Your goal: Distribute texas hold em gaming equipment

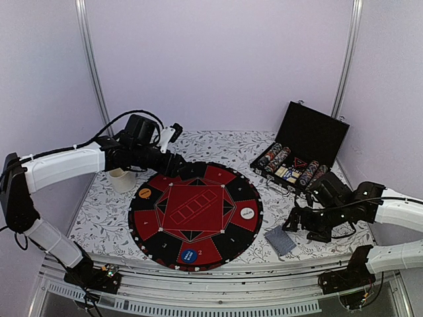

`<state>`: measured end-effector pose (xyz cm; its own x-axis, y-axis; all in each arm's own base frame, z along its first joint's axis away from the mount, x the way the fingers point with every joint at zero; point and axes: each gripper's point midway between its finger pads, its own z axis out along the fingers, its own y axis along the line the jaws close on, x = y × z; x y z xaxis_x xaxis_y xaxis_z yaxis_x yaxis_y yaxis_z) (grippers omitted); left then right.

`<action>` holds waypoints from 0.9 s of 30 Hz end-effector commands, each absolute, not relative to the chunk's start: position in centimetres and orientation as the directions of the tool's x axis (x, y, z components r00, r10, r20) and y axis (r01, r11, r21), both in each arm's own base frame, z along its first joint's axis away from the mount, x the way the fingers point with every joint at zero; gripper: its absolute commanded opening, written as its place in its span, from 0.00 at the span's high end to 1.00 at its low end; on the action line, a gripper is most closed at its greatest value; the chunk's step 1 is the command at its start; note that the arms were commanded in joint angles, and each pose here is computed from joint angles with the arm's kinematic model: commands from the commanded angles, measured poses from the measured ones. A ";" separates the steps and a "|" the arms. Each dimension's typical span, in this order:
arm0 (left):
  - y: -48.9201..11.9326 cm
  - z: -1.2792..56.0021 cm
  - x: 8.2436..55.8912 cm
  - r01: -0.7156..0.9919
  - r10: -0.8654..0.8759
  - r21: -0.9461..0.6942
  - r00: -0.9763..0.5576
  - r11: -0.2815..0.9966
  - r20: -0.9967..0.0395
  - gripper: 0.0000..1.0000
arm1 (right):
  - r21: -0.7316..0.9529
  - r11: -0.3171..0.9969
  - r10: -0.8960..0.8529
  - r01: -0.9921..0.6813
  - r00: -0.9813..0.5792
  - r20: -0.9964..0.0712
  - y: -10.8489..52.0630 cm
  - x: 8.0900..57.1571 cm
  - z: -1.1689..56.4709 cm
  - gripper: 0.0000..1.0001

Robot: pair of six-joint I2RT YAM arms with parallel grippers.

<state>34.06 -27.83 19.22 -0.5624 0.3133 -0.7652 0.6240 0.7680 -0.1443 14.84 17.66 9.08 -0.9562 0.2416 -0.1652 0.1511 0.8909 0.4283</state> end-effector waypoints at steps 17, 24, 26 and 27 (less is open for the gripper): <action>-27.7 20.4 33.2 0.675 0.397 -0.085 -0.526 0.733 -0.752 0.30 | 0.152 0.905 -0.225 -0.397 -0.751 -0.621 16.7 37.8 19.8 0.05; -26.5 20.2 33.1 0.673 0.429 -0.048 -0.524 0.738 -0.736 0.27 | -0.035 0.836 -0.478 -0.547 -0.696 -0.536 18.2 45.6 15.6 0.18; -26.2 20.2 33.4 0.671 0.434 -0.039 -0.522 0.741 -0.735 0.26 | -0.044 0.815 -0.515 -0.578 -0.687 -0.512 18.9 46.9 14.0 0.18; -26.1 20.1 33.5 0.671 0.435 -0.037 -0.521 0.741 -0.734 0.26 | -0.045 0.800 -0.536 -0.598 -0.679 -0.502 19.2 47.5 13.4 0.18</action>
<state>33.16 -26.78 18.82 -0.5486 0.4214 -0.7221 0.6647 0.7437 -0.0710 45.62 18.55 14.60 -0.7520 -0.3876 -0.5332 -0.4792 0.8769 0.0383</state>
